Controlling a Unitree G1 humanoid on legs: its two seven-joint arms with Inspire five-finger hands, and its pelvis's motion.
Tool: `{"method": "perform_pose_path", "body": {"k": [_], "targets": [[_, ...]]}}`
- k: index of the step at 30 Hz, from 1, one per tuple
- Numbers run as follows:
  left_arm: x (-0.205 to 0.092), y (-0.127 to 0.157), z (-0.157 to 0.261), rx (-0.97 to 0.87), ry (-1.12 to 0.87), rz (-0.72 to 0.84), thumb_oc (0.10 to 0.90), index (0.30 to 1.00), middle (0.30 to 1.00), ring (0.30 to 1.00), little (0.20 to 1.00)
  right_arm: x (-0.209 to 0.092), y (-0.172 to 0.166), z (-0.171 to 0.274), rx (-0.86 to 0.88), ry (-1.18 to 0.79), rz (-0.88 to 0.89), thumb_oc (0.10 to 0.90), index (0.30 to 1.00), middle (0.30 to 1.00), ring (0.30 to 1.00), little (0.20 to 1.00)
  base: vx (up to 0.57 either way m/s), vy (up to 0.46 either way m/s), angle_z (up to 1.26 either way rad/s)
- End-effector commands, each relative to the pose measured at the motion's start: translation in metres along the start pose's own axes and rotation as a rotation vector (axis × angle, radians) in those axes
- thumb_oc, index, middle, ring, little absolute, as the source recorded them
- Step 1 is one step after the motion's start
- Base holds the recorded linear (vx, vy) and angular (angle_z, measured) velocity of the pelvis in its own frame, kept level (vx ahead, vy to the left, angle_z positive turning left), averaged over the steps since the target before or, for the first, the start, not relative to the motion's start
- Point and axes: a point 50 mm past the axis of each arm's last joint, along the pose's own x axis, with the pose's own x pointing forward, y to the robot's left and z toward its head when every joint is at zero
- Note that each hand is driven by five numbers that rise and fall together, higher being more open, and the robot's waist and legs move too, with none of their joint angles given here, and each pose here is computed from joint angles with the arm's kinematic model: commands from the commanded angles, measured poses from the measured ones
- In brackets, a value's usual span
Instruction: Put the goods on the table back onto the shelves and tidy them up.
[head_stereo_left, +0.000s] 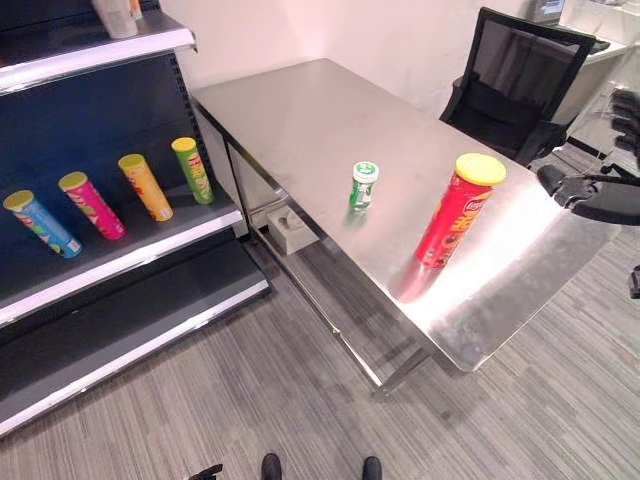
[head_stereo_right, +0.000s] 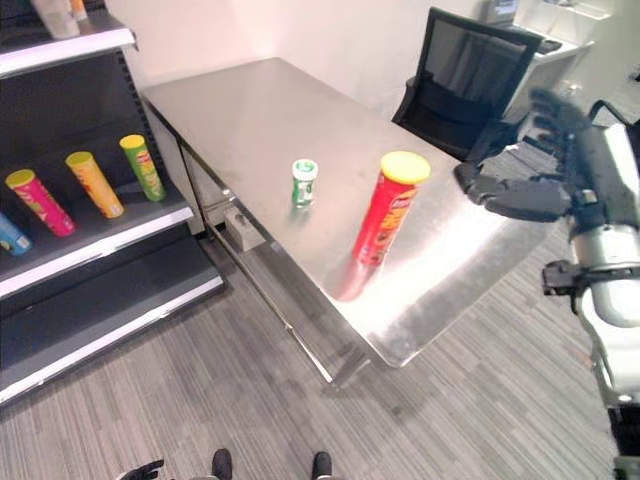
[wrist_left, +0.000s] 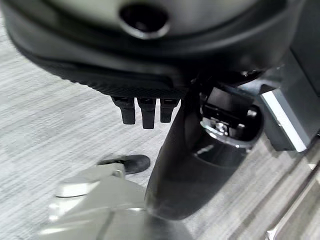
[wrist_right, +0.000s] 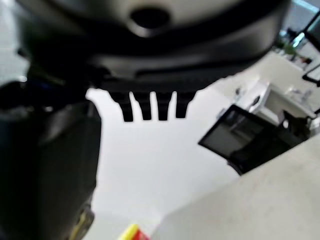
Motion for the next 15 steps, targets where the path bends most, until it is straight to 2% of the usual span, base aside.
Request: {"method": "perform_pose_path", "body": {"k": [1, 8, 15], "targets": [[0.005, 0.003, 0.021, 0.049, -0.060, -0.018, 0.800, 0.900, 0.900, 0.900, 0.900, 0.024, -0.029, 0.055, 0.064, -0.248, -0.096, 0.800, 0.900, 0.900, 0.900, 0.900, 0.00, -0.026, 0.15], [0.004, 0.001, 0.011, 0.061, -0.028, -0.027, 0.800, 0.900, 0.900, 0.900, 0.900, 0.033, -0.018, 0.056, 0.104, -0.247, -0.029, 0.800, 0.900, 0.900, 0.900, 0.900, 0.00, -0.012, 0.10], [0.004, -0.002, 0.012, 0.063, -0.036, -0.035, 0.800, 0.900, 0.900, 0.900, 0.900, 0.041, -0.008, 0.051, -0.007, -0.195, 0.042, 0.800, 0.900, 0.900, 0.900, 0.900, 0.00, 0.000, 0.00]]}}
